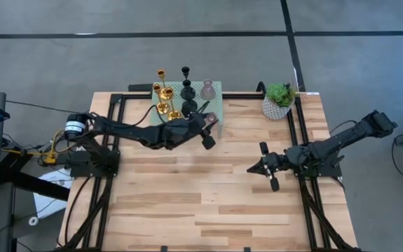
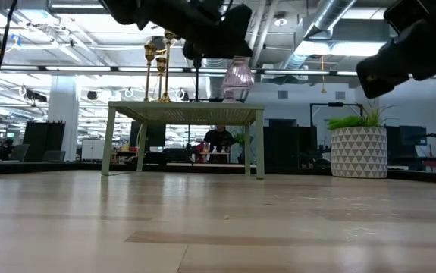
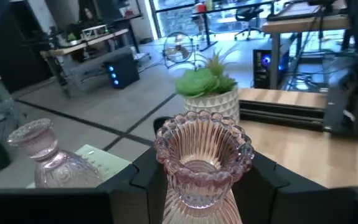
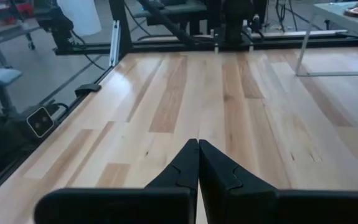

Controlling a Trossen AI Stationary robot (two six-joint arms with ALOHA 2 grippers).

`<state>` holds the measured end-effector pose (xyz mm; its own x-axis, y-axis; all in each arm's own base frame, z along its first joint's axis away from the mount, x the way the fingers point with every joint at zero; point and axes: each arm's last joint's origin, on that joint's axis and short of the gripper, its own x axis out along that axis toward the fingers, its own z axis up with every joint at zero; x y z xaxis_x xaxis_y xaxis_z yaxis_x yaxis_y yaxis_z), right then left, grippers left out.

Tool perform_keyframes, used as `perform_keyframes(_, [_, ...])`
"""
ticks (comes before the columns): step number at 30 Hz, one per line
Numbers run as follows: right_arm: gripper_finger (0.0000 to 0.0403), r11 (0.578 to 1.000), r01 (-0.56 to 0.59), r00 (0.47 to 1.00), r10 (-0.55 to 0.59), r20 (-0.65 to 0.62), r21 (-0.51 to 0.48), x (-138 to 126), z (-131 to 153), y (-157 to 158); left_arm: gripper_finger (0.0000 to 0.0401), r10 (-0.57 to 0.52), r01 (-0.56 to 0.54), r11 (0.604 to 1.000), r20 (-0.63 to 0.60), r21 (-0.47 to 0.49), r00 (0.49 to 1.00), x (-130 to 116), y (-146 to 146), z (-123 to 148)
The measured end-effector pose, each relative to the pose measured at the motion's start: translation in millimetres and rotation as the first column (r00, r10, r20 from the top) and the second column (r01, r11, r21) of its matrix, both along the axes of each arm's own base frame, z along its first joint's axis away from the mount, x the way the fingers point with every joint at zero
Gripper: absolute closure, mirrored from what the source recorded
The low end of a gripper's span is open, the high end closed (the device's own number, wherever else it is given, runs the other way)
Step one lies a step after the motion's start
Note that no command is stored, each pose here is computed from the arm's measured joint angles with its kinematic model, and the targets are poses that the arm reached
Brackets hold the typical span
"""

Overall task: Pick & Place candle stick holders
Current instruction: Put the purple glass candle holder on the shelf aligned with the other purple glass candle holder

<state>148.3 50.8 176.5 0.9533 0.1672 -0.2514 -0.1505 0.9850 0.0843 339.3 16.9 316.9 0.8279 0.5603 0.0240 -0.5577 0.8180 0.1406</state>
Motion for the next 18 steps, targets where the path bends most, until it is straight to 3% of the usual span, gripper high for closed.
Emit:
perform_keyframes(9, [0.0403, 0.999, 0.041, 0.999, -0.041, 0.017, -0.007, -1, -3, -2, 0.0263, 0.1, -0.1, 0.995, -0.021, -0.01, 0.995, 18, 22, -14])
perform_keyframes(18, [0.0403, 0.999, 0.048, 0.999, -0.048, 0.017, -0.01, -1, -3, -2, 0.0261, 0.166, -0.166, 0.986, -0.018, 0.002, 0.986, 16, 25, -14])
